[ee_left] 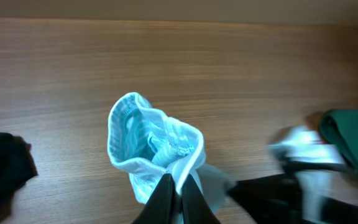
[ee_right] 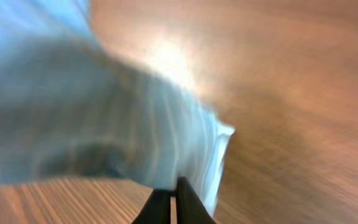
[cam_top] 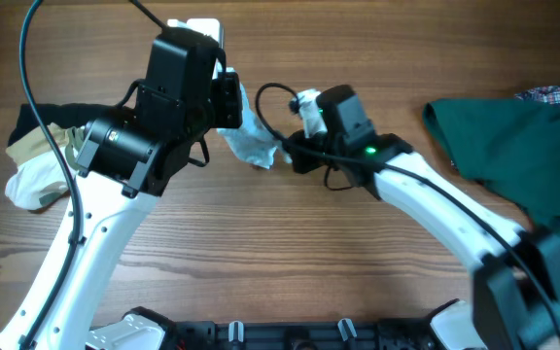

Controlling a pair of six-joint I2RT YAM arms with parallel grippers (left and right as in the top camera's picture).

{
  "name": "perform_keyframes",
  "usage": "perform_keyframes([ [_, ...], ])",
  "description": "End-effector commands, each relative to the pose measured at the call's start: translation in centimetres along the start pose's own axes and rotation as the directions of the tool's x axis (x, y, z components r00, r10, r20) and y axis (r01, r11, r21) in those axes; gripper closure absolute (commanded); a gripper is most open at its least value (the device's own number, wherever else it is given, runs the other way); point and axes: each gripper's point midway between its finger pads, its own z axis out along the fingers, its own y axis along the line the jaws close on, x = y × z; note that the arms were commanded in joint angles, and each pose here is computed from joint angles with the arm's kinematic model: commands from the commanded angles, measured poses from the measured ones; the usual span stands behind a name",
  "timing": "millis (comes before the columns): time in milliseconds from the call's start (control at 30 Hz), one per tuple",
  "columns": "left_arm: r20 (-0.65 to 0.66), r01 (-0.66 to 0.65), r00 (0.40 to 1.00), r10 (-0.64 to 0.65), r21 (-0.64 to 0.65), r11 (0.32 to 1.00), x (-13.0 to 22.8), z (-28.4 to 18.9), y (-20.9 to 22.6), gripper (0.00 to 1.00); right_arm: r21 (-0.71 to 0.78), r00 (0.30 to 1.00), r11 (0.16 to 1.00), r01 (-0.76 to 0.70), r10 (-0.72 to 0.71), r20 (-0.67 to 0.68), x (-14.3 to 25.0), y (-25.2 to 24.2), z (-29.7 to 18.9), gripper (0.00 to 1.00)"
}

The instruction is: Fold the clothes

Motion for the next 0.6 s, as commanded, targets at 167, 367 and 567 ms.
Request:
perform_keyframes([
  [167, 0.056, 0.012, 0.998, -0.010, -0.048, 0.999, -1.4, -1.2, 1.0, 0.95, 0.189, 0.984, 0.982, 0.023, -0.056, 0.171, -4.0, -1.7, -5.1, 0.96],
  [367, 0.149, 0.134, 0.982, -0.120, -0.094, 0.986, -4.0, -0.6, 3.7, 0.90, 0.302, 0.972, 0.946, -0.113, 0.042, 0.233, -5.8, -7.1, -7.9, 0.96],
  [567, 0.114, 0.196, 0.974, -0.195, 0.005, 0.981, -4.4, 1.2, 3.0, 0.95, 0.043, 0.988, 0.999, -0.012, 0.006, 0.154, -4.9, -3.7, -7.3, 0.94],
])
